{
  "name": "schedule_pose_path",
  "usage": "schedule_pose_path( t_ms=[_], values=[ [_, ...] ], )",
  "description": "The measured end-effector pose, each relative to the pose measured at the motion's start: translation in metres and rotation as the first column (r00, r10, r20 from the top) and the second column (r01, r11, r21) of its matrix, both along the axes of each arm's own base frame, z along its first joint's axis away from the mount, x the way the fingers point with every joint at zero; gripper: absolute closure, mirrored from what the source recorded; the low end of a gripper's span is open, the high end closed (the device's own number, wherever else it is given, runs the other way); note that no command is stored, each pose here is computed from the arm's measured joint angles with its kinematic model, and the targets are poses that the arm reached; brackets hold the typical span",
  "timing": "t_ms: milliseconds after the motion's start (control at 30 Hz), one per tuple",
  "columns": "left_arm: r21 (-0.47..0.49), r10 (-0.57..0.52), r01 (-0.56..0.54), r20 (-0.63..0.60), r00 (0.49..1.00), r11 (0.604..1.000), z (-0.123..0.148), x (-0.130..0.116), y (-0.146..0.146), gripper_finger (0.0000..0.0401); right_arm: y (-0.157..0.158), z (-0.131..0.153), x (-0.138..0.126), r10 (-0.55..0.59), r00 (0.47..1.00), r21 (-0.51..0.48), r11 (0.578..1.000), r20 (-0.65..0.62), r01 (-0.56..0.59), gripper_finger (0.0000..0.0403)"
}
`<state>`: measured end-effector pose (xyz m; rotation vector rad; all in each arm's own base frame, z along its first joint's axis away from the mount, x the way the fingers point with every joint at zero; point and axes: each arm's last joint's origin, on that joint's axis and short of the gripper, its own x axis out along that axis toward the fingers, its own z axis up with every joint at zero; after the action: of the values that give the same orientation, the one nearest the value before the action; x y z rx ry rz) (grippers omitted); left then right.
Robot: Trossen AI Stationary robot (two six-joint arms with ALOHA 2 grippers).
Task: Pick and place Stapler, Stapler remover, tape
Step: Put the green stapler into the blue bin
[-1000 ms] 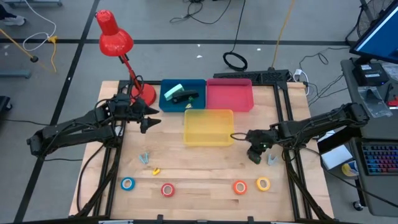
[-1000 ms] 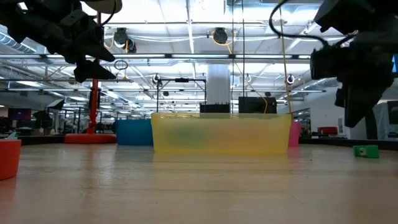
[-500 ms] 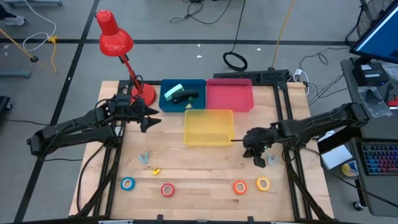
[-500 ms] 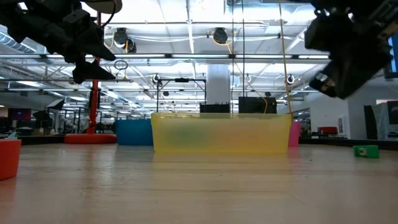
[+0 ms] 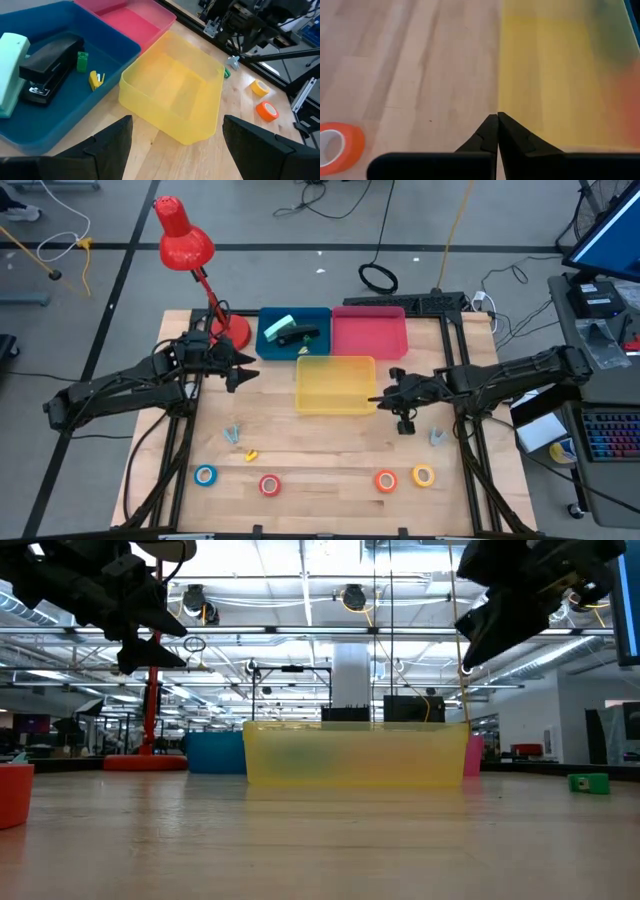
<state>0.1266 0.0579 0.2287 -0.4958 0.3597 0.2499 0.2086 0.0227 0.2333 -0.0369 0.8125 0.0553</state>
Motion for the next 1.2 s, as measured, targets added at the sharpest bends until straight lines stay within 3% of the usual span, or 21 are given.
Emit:
schedule_pose_path(
  t_ms=[267,567,733,833,1200],
  values=[
    [-0.006,0.002,-0.002,0.003,1.000,1.000,0.000,0.000,0.000,0.0093,-0.005,-0.010,-0.005,-0.102,0.986,0.078,0.991,-0.133,0.113,0.0389],
    [0.018,-0.002,0.002,0.025,1.000,1.000,0.003,0.001,0.001,0.0093,-0.009,-0.010,-0.005,-0.185,0.973,0.125,0.971,-0.141,0.203,0.0291],
    [0.028,-0.007,0.006,0.024,1.000,1.000,0.003,0.001,0.000,0.0093,-0.008,-0.013,-0.010,-0.115,0.973,0.080,0.988,-0.199,0.133,0.0241],
    [0.028,-0.006,0.006,0.023,1.000,1.000,0.003,0.001,0.001,0.0093,-0.007,-0.017,-0.016,-0.038,0.962,0.102,0.992,-0.272,0.068,0.0227],
    [0.029,-0.007,0.006,0.023,1.000,1.000,0.003,0.001,0.000,0.0093,-0.004,-0.030,-0.019,0.064,0.913,0.144,0.990,-0.404,-0.006,0.0220]
  ],
)
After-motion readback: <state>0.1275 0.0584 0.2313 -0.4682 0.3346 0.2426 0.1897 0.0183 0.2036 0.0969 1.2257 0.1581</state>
